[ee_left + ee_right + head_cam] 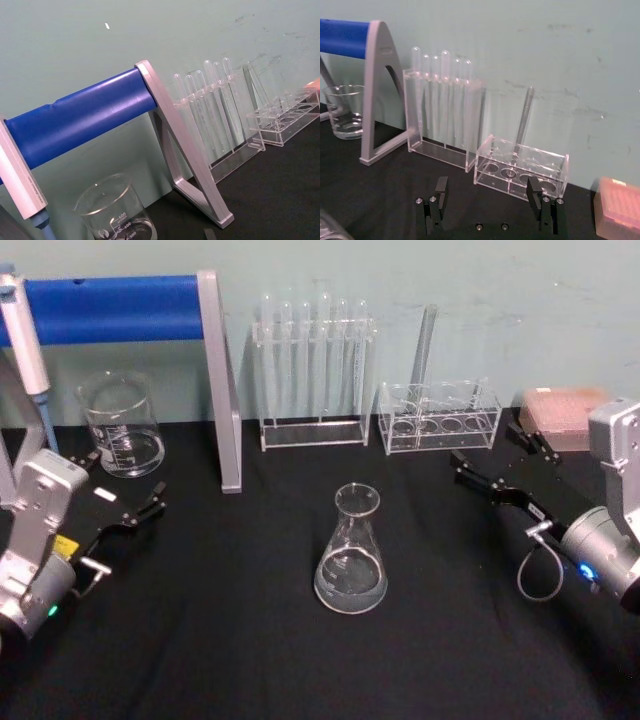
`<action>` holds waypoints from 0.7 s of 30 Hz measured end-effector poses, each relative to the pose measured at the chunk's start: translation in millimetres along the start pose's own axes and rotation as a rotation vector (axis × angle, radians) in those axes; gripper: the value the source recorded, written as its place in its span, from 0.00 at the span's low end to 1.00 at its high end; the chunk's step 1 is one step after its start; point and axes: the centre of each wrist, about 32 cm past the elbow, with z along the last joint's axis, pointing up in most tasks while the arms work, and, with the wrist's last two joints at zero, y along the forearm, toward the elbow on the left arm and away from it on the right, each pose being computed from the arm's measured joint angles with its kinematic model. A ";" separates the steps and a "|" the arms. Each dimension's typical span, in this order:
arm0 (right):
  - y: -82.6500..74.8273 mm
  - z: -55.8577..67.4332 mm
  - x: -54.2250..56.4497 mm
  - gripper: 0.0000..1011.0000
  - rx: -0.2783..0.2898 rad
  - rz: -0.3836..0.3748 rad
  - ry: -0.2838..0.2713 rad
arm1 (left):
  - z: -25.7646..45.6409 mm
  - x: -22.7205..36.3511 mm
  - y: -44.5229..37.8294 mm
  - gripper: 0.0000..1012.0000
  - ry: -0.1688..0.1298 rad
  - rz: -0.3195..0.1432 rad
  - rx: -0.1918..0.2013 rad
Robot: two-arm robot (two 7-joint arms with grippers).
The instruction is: Grasp the erlenmeyer flask with one hand, shake it three times, then place it back.
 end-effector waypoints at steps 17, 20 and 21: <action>13.4 -29.6 -8.6 0.99 -0.131 -0.046 0.038 | 0.0 0.0 0.0 0.99 0.000 0.000 0.000; 13.4 -32.7 -10.3 0.99 -0.140 -0.049 0.040 | 0.0 0.0 0.0 0.99 0.000 0.000 0.000; 13.1 -33.5 -11.1 0.99 -0.141 -0.051 0.043 | 0.0 0.0 0.0 0.99 0.000 0.000 0.000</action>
